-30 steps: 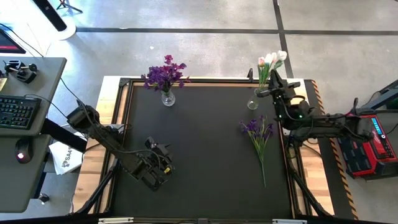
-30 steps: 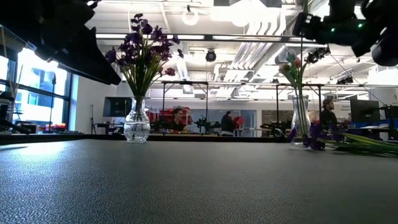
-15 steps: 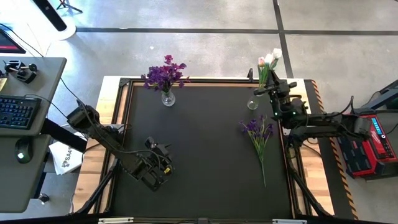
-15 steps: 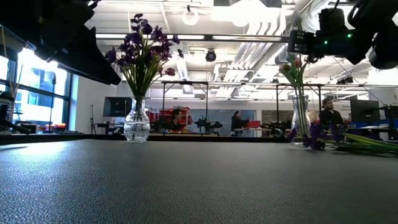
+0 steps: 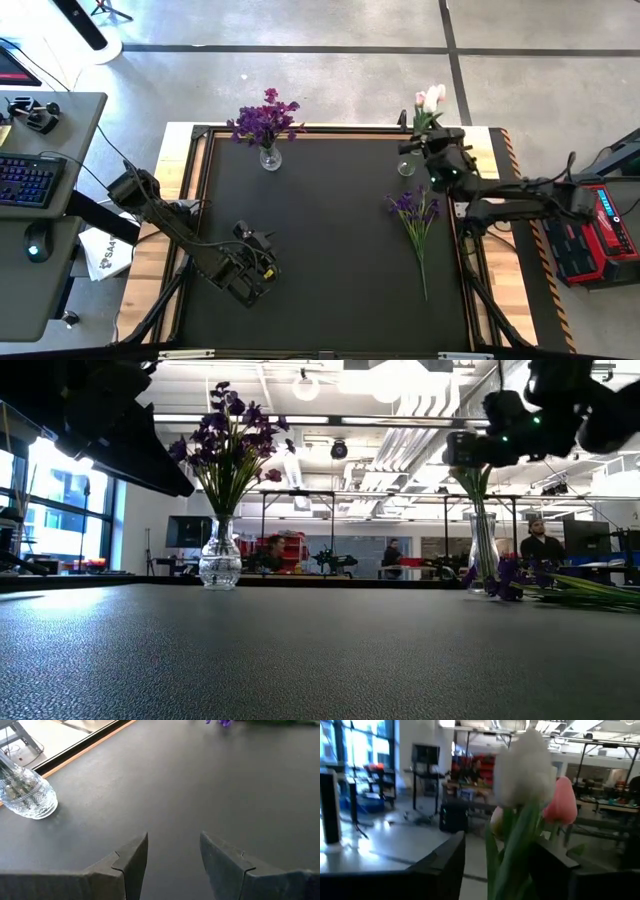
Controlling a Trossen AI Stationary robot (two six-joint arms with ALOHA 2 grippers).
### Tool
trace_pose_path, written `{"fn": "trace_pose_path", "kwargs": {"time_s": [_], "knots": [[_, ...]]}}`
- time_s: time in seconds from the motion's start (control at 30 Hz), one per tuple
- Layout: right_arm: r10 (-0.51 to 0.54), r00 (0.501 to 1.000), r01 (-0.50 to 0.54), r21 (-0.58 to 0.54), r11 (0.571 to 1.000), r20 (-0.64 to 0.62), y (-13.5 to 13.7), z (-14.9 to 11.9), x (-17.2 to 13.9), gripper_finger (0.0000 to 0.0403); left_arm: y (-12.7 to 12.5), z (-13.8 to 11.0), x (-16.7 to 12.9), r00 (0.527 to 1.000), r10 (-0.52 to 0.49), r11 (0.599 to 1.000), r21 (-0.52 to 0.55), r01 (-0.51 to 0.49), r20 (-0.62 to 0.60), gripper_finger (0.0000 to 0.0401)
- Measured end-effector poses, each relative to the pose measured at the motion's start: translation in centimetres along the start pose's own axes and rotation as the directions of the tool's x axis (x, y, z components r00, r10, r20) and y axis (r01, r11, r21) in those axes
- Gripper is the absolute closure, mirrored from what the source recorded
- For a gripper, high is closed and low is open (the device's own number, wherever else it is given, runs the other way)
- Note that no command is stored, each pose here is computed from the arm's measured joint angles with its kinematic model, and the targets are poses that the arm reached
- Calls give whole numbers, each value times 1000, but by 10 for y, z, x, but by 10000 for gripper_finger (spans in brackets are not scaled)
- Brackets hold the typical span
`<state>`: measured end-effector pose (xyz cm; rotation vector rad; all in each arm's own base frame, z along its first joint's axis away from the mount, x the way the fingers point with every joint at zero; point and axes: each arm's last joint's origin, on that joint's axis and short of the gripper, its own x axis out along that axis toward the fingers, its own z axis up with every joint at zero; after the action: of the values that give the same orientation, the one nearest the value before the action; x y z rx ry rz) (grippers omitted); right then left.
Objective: Sort flowers into vase by color
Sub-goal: Put the violet flowers into the left transparent vase
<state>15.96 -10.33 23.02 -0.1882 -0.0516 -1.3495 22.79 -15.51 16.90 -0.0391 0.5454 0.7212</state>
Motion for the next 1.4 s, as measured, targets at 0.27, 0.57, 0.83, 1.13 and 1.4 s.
{"fn": "trace_pose_path", "kwargs": {"time_s": [0.27, 0.57, 0.83, 1.13, 1.4], "knots": [[-2, 988, -27, -185, 982, -157, 30, 35, -5, 193, 0, 0, 0, 1000, -3, 1000, -3, 3, -4, 231], [73, 963, -132, -216, 967, -259, 51, 80, -46, 192, -2, 0, 0, 1000, -18, 1000, -14, 18, -24, 231], [374, 864, -410, -41, 911, -337, 52, 121, -80, 201, -3, 0, 0, 999, -30, 1000, 9, 30, -20, 231], [614, 434, -706, 174, 686, -659, 68, 107, -115, 222, -4, 1, 0, 999, -33, 999, 13, 33, -19, 231], [251, 129, -655, 108, 748, -959, 78, 58, -148, 202, -4, 1, 0, 999, -33, 999, 13, 33, -19, 231]]}}
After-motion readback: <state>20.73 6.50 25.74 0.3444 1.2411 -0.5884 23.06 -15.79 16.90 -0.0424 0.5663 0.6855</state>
